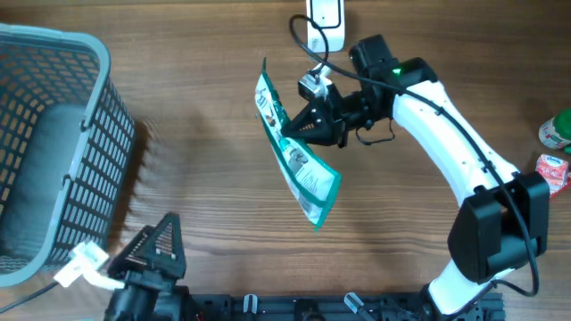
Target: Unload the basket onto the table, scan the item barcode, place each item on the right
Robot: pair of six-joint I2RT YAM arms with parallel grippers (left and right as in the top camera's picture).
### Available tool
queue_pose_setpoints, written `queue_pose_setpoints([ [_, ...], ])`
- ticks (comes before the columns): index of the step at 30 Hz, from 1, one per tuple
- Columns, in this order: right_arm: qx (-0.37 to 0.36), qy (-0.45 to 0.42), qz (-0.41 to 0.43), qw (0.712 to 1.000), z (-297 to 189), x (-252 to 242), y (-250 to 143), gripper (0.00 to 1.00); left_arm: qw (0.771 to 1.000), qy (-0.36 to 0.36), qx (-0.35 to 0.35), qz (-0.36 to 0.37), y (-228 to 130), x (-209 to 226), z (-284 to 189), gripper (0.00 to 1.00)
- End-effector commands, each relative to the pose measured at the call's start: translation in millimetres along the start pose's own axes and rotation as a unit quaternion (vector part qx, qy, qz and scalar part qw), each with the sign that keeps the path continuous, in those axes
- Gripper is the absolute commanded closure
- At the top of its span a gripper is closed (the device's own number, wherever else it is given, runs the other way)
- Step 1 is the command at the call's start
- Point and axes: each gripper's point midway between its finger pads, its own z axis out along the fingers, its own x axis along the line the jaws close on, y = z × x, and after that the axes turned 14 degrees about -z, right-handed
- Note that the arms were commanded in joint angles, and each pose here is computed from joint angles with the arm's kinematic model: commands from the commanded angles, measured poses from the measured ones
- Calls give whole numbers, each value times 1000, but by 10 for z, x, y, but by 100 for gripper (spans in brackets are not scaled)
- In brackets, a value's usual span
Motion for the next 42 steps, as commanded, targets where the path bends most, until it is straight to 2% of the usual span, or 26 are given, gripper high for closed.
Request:
queue_pose_setpoints([
  [1,-5,31,34,999,-72,103,18,96,985,-23,91,-143,-314,44,296,0],
  [6,-13,31,46,998,-135,100,47,96,945,-35,169,-277,-596,236,707,0],
  [8,-12,31,48,998,-136,103,73,96,931,-45,197,-305,-685,272,797,0],
  [16,-6,29,55,998,-138,143,218,96,924,-97,227,-292,-805,242,914,0],
  [18,-4,28,87,996,-133,149,237,96,924,-141,215,-282,-752,117,929,0],
  [22,-14,8,150,989,-126,124,357,96,928,-130,183,-297,-745,143,1052,0],
  [26,-15,-6,112,994,36,294,578,96,922,-148,181,-308,-871,-61,1226,0],
  [29,-15,-7,87,996,149,401,633,96,907,-180,190,-330,-968,-278,1365,0],
  [34,1,-6,90,996,273,409,573,96,881,-217,183,-378,-993,-399,1634,0],
  [36,7,-5,89,996,276,417,553,96,871,-251,174,-385,-948,-475,1673,5],
  [39,13,-2,87,996,275,430,533,96,859,-284,166,-392,-899,-533,1687,22],
  [40,15,-2,87,996,274,433,528,96,856,-282,170,-400,-915,-516,1706,35],
  [41,13,-2,88,996,263,432,533,96,854,-279,173,-403,-928,-508,1712,39],
  [42,11,-2,87,996,248,431,541,96,852,-278,177,-408,-934,-513,1708,53],
])
